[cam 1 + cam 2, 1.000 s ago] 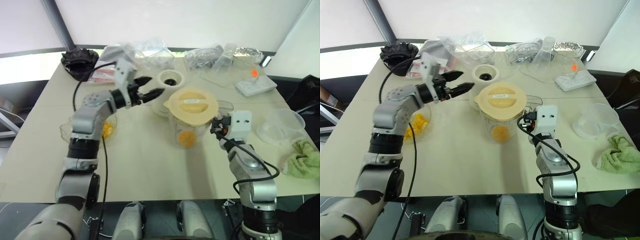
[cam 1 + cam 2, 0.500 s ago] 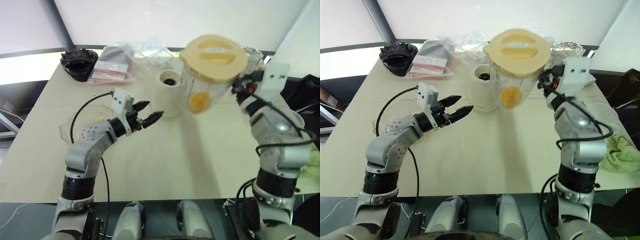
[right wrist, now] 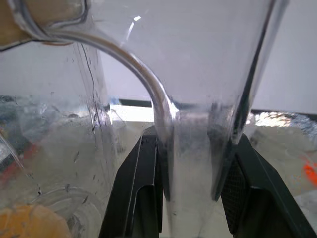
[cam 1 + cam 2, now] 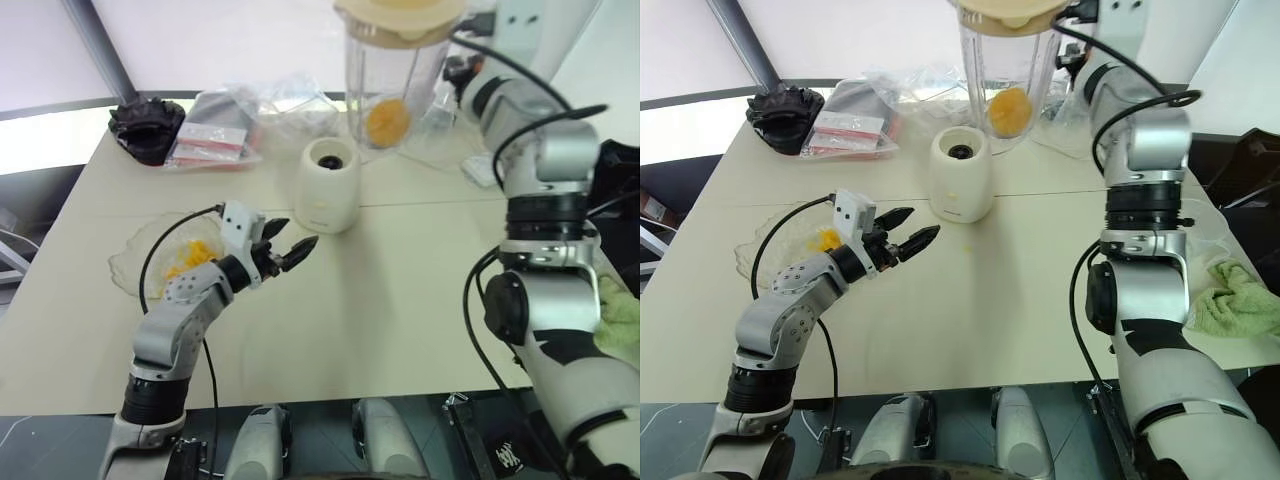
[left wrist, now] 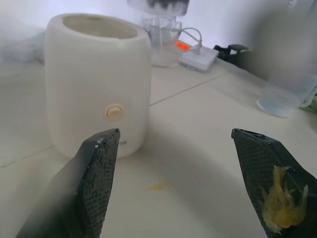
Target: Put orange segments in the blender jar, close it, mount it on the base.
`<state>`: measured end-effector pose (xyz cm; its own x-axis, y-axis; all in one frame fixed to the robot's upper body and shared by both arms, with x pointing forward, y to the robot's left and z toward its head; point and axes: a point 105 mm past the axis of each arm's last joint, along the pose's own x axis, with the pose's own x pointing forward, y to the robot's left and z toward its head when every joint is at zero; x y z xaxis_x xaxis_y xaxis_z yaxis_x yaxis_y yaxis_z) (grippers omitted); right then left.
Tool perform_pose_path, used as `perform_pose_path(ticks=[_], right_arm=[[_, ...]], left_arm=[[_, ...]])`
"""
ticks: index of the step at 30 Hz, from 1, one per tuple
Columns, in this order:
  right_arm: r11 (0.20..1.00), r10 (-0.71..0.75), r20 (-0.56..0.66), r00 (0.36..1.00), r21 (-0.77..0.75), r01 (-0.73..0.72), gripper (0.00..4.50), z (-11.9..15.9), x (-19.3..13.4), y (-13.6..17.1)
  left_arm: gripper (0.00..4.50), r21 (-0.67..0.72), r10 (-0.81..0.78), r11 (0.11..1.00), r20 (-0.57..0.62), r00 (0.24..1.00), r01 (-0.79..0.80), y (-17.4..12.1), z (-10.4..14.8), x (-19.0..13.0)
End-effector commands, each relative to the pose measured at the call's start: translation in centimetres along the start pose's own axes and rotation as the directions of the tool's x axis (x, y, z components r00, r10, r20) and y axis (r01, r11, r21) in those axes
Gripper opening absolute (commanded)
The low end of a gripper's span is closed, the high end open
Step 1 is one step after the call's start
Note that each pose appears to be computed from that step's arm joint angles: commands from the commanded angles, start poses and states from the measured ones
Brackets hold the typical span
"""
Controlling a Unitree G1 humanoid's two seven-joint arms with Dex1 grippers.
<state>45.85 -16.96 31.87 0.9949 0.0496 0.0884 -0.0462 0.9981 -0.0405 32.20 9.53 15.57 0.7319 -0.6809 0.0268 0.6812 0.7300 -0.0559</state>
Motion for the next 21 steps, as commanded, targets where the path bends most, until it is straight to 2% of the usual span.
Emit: perform_pose_path(ticks=[1,10,21], right_arm=[[0.999,0.03,0.184,0.983,0.01,-0.032,0.92,5.5,0.2,1.6],[0.992,0.109,0.165,0.98,0.04,-0.117,0.92,4.6,1.6,5.2],[0.987,0.146,0.124,0.981,0.043,-0.153,0.92,2.2,1.2,6.6]], left_arm=[[3.74,0.045,0.009,0.999,0.05,0.999,-0.011,-0.3,1.2,-0.4],[3.74,0.052,0.066,0.996,0.048,0.997,-0.069,0.0,1.1,-1.4],[3.74,0.068,0.069,0.995,0.035,0.997,-0.072,-0.1,0.9,-1.6]])
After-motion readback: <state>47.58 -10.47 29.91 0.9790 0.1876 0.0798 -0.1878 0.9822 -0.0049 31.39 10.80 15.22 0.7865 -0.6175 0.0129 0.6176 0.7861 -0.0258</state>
